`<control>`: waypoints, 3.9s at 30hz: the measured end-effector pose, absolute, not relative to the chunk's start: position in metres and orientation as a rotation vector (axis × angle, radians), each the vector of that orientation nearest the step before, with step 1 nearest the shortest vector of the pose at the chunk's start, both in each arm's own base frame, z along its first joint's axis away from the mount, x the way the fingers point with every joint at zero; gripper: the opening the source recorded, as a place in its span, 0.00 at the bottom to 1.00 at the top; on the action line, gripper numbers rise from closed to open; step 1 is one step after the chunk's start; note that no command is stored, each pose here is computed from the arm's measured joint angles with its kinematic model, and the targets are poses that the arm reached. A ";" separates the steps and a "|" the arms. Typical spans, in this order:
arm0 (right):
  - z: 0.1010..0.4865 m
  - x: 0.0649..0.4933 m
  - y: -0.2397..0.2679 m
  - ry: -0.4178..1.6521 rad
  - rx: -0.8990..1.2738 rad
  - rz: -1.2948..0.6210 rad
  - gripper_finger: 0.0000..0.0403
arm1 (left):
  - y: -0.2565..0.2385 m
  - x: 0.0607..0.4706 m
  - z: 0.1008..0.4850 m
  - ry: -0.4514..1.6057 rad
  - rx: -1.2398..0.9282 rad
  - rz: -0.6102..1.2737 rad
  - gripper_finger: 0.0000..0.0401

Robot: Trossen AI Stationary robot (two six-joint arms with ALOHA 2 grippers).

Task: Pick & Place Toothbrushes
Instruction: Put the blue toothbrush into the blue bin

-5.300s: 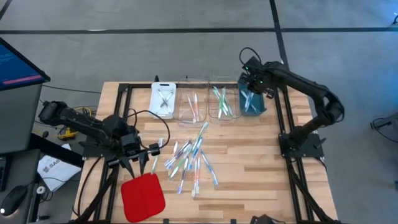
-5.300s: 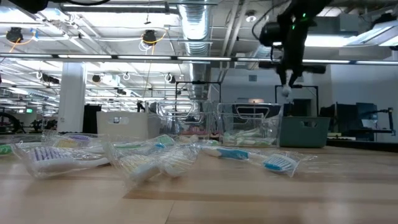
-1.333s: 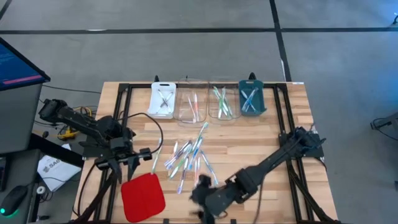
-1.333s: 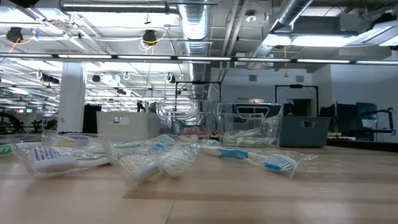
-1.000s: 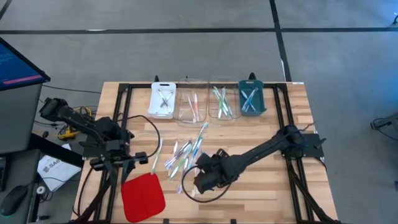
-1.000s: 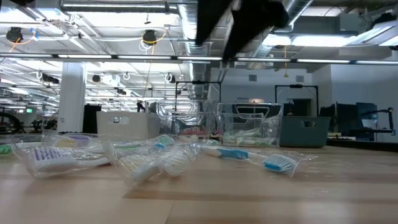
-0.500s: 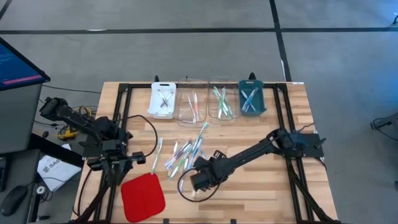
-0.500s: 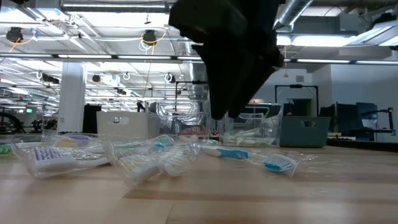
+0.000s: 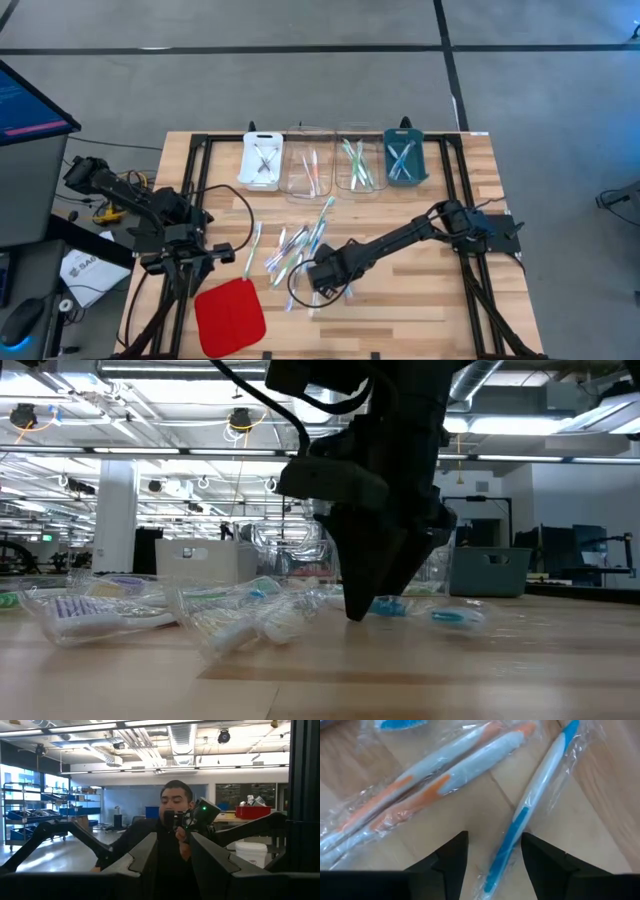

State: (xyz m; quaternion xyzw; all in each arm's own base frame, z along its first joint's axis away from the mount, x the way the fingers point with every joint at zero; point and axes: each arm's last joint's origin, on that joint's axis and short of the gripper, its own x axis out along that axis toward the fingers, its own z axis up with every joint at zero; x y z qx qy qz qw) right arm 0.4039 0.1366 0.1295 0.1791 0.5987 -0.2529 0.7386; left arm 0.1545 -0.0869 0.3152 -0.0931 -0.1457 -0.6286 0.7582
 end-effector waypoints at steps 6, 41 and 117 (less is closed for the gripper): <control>0.121 0.400 0.133 1.331 0.440 -0.566 0.33 | -0.087 0.155 0.315 -0.320 -0.205 -1.363 0.27; 0.353 0.245 -0.014 0.973 0.238 -1.015 0.01 | -0.087 0.155 0.316 -0.329 -0.203 -1.352 0.27; 0.245 0.196 -0.200 1.046 0.372 -1.082 0.52 | -0.087 0.156 0.315 -0.317 -0.211 -1.338 0.27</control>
